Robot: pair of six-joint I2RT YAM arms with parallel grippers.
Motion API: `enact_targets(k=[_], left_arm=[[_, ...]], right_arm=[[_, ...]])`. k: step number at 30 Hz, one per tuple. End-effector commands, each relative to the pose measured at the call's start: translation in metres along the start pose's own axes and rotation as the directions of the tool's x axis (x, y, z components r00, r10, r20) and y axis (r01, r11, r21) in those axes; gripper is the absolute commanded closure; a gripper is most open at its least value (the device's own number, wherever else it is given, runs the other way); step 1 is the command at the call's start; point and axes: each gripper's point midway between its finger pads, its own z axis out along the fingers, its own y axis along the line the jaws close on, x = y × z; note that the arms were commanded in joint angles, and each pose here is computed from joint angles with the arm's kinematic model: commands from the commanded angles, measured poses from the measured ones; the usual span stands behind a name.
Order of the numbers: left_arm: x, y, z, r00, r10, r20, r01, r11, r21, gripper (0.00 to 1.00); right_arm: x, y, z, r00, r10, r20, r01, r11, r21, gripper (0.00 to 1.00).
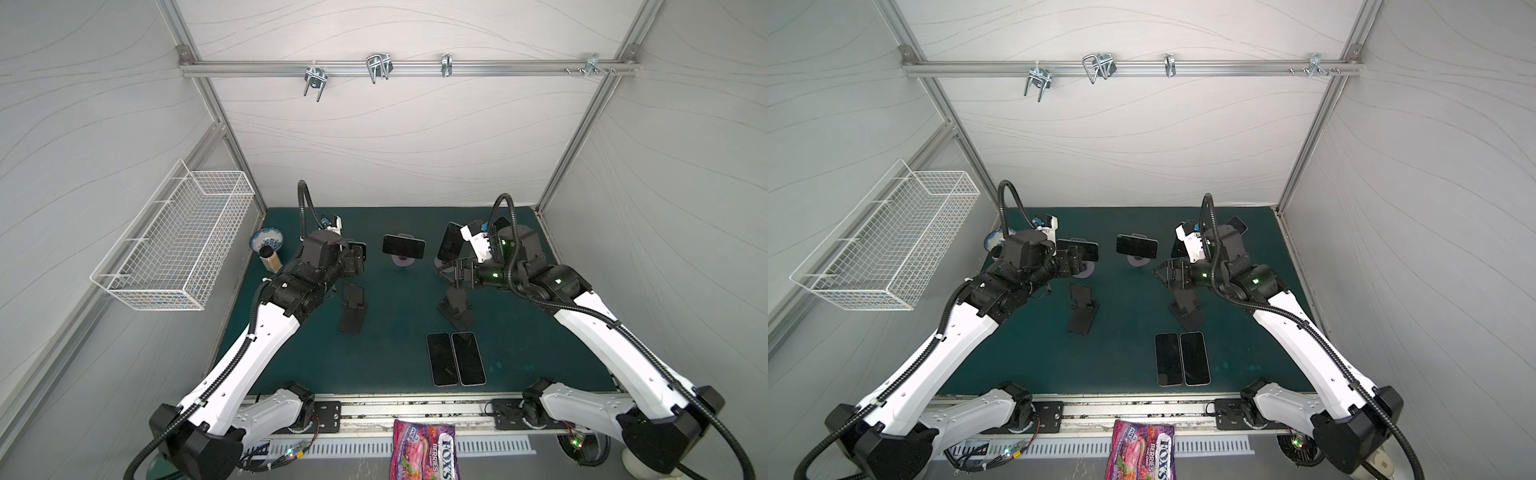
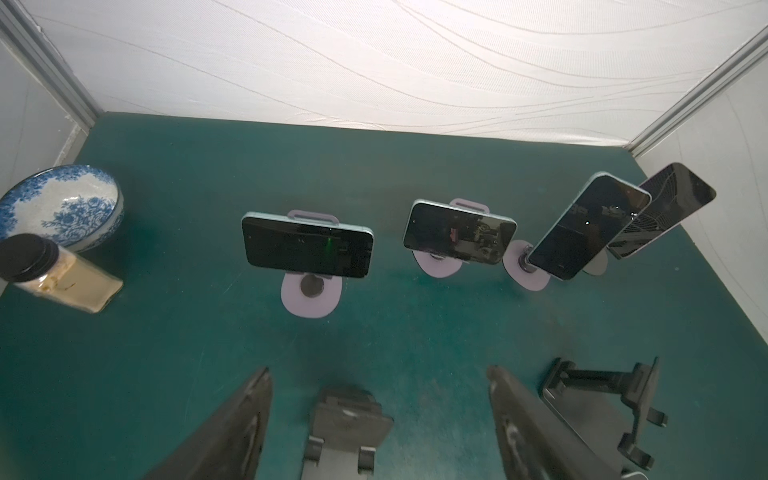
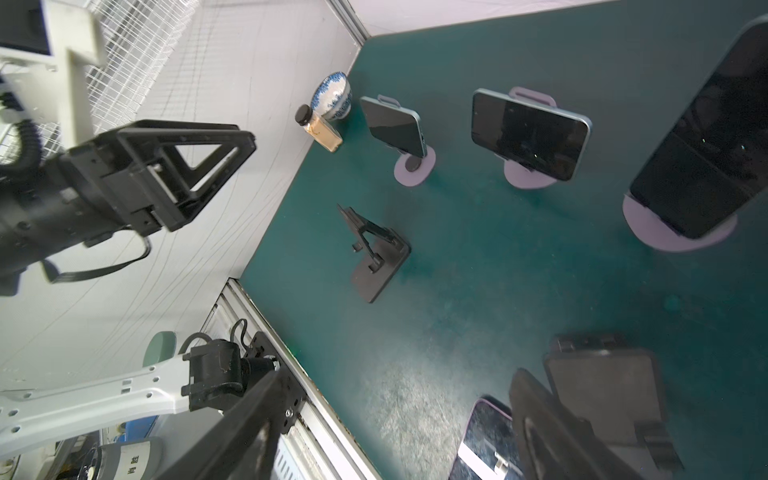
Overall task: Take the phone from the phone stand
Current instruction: 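Move the left gripper toward the teal phone while the right gripper reaches forward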
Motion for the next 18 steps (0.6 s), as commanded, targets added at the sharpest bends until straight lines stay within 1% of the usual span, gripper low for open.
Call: enact_targets(k=[1, 4, 6, 8, 12, 15, 18], left_arm=[[-0.03, -0.003, 0.004, 0.997, 0.003, 0.074, -0.01, 0.996, 0.092, 0.17], [-0.034, 0.006, 0.015, 0.996, -0.012, 0.084, 0.003, 0.994, 0.107, 0.17], [-0.036, 0.011, 0.022, 0.996, -0.043, 0.072, 0.035, 0.992, 0.12, 0.17], [-0.037, 0.015, 0.028, 0.995, -0.076, 0.064, 0.068, 0.991, 0.116, 0.17], [-0.038, 0.019, 0.035, 0.995, -0.085, 0.055, 0.079, 0.991, 0.103, 0.17], [-0.04, 0.025, 0.038, 0.993, -0.104, 0.049, 0.099, 0.991, 0.093, 0.17], [-0.041, 0.036, 0.043, 0.987, -0.155, 0.038, 0.151, 0.985, 0.08, 0.17]], right_arm=[[-0.019, 0.01, 0.002, 0.997, -0.052, 0.05, 0.053, 0.998, -0.018, 0.16], [-0.023, 0.011, 0.011, 0.997, -0.056, 0.044, 0.057, 0.998, -0.026, 0.16], [-0.025, 0.011, 0.017, 0.998, -0.061, 0.035, 0.062, 0.998, -0.027, 0.16], [-0.029, 0.014, 0.022, 0.996, -0.079, 0.031, 0.08, 0.996, -0.032, 0.15], [-0.033, 0.015, 0.027, 0.993, -0.116, 0.026, 0.116, 0.993, -0.025, 0.15], [-0.036, 0.011, 0.028, 0.988, -0.149, 0.028, 0.149, 0.989, 0.004, 0.16], [-0.039, 0.009, 0.03, 0.981, -0.191, 0.032, 0.19, 0.982, 0.014, 0.15]])
